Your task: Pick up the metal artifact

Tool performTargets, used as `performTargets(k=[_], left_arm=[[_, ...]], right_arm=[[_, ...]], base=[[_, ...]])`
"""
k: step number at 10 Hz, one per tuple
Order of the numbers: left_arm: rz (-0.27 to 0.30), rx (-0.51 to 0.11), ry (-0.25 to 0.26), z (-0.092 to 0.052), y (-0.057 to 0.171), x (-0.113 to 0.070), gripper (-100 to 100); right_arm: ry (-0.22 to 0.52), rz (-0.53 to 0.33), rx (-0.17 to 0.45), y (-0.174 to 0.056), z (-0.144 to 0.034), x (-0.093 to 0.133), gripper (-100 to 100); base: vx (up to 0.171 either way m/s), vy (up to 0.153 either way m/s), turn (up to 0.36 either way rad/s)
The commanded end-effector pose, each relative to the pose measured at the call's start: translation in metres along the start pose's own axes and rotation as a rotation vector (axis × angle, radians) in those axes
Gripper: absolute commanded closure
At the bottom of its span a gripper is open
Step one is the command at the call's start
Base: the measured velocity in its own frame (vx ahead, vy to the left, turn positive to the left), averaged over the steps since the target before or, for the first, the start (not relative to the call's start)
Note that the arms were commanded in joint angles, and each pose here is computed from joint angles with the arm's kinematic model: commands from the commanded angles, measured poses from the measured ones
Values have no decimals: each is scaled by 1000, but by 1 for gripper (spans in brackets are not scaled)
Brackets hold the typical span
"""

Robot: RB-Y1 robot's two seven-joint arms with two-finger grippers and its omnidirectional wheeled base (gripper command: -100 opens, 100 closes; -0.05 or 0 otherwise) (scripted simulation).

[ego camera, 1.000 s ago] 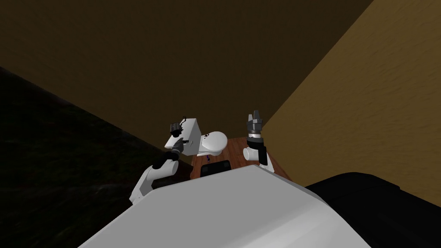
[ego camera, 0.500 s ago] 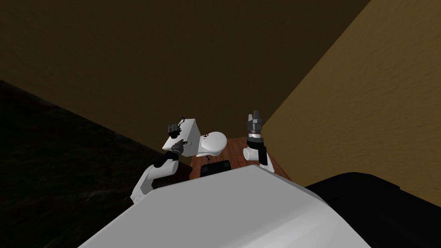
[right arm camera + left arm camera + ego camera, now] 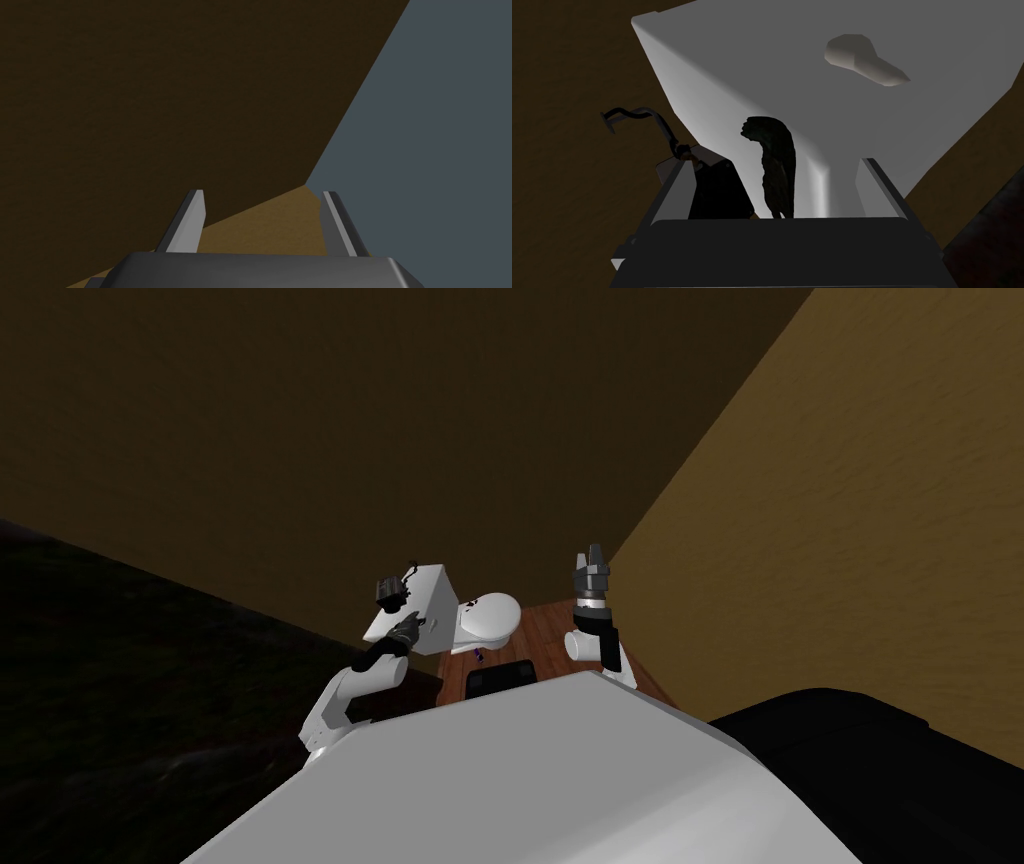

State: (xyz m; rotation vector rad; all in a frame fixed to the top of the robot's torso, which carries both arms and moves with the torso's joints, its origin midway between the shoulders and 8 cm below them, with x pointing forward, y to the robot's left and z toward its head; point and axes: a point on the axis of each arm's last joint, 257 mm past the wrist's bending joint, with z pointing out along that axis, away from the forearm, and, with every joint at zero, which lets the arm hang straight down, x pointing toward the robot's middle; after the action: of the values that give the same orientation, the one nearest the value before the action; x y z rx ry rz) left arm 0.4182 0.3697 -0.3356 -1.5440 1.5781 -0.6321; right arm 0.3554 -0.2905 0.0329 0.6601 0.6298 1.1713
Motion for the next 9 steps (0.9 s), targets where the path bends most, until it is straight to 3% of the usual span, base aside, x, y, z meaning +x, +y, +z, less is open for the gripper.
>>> performTargets(k=[1, 3, 4, 5, 7, 9], left_arm=[[-10, -1, -14, 6, 0, -12, -100], [-31, -6, -41, 16, 1, -33, -100], [-25, -10, -33, 13, 5, -28, -100], [-27, -9, -34, 14, 5, -30, 100], [-30, -39, -32, 13, 19, -28, 100], [-29, -23, -33, 14, 11, -28, 100]], right_arm=[[0, 0, 0, 0, 0, 0, 0], [0, 0, 0, 0, 0, 0, 0], [0, 0, 0, 0, 0, 0, 0], [0, 0, 0, 0, 0, 0, 0], [0, 0, 0, 0, 0, 0, 0], [0, 0, 0, 0, 0, 0, 0]], base=[[-33, -24, -89], [-57, -40, -154], [-28, -17, -27], [-11, -5, 15], [-11, -5, 13], [4, 2, -6]])
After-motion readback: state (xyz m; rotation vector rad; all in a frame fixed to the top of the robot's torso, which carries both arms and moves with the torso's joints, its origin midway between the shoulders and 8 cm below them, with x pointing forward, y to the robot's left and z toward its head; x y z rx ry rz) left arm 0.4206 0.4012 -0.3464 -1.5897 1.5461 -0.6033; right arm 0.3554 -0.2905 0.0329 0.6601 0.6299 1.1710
